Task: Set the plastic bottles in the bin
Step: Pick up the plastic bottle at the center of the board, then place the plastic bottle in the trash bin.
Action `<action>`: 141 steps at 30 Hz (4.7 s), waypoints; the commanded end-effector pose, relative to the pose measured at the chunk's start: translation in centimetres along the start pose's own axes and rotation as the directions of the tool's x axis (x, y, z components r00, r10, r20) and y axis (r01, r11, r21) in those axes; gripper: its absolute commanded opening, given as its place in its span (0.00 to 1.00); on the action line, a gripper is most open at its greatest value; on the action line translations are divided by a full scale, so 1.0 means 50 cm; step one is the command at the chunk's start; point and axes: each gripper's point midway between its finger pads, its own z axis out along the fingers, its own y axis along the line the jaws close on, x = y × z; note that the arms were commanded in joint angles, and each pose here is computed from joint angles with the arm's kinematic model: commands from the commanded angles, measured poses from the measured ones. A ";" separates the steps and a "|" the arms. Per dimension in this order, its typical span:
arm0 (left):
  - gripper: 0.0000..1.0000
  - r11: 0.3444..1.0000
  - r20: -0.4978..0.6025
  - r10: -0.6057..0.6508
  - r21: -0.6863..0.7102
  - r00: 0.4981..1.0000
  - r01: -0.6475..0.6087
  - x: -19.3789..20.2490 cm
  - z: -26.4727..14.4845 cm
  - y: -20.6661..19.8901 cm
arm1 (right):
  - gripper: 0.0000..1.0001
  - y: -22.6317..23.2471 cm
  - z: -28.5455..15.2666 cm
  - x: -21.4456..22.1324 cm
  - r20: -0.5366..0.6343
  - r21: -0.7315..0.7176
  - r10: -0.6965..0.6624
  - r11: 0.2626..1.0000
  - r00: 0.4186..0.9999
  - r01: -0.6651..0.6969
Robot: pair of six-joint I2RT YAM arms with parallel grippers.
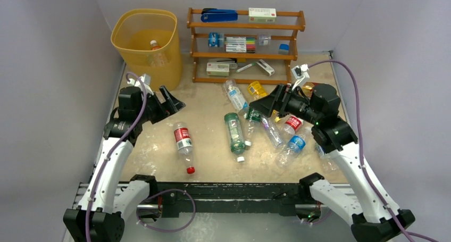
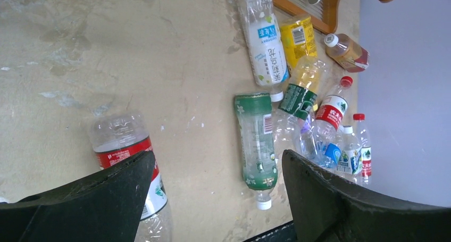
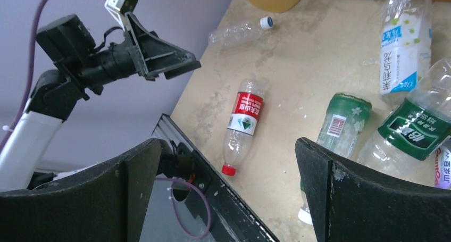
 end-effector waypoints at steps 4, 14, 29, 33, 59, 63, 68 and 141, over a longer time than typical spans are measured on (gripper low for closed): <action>0.90 1.000 -0.074 -0.011 0.011 0.997 0.012 0.048 -0.009 0.007 | 1.00 0.027 -0.025 -0.045 0.057 0.034 -0.024 0.999 0.998 0.022; 0.90 0.993 -0.066 -0.043 -0.114 0.997 0.035 0.074 -0.006 0.070 | 1.00 0.054 -0.030 -0.079 0.058 0.034 -0.050 0.998 0.997 0.049; 0.91 0.935 -0.067 -0.122 -0.342 0.990 0.092 0.122 -0.009 0.175 | 1.00 0.063 0.016 -0.114 0.046 0.002 -0.063 0.998 0.997 0.063; 0.91 0.929 -0.071 -0.161 -0.349 0.984 0.126 0.119 -0.006 0.167 | 1.00 0.050 0.038 -0.114 0.024 0.012 -0.056 0.998 0.998 0.055; 0.91 0.864 -0.067 -0.070 -0.503 0.995 0.027 0.175 0.098 0.211 | 1.00 -0.053 0.141 -0.041 -0.080 0.000 -0.073 0.997 0.994 0.074; 0.90 0.838 -0.110 -0.041 -0.545 0.993 -0.026 0.185 0.114 0.223 | 1.00 -0.077 0.142 -0.020 -0.069 0.015 -0.074 0.997 0.995 0.075; 0.84 0.829 -0.122 -0.014 -0.557 0.992 -0.057 0.181 0.120 0.221 | 1.00 -0.104 0.156 0.002 -0.085 0.021 -0.081 0.996 0.993 0.083; 0.45 0.980 0.770 -0.023 -0.108 0.637 0.165 -0.843 0.020 0.002 | 1.00 -0.118 0.131 0.108 -0.123 -0.034 -0.005 0.999 0.992 0.001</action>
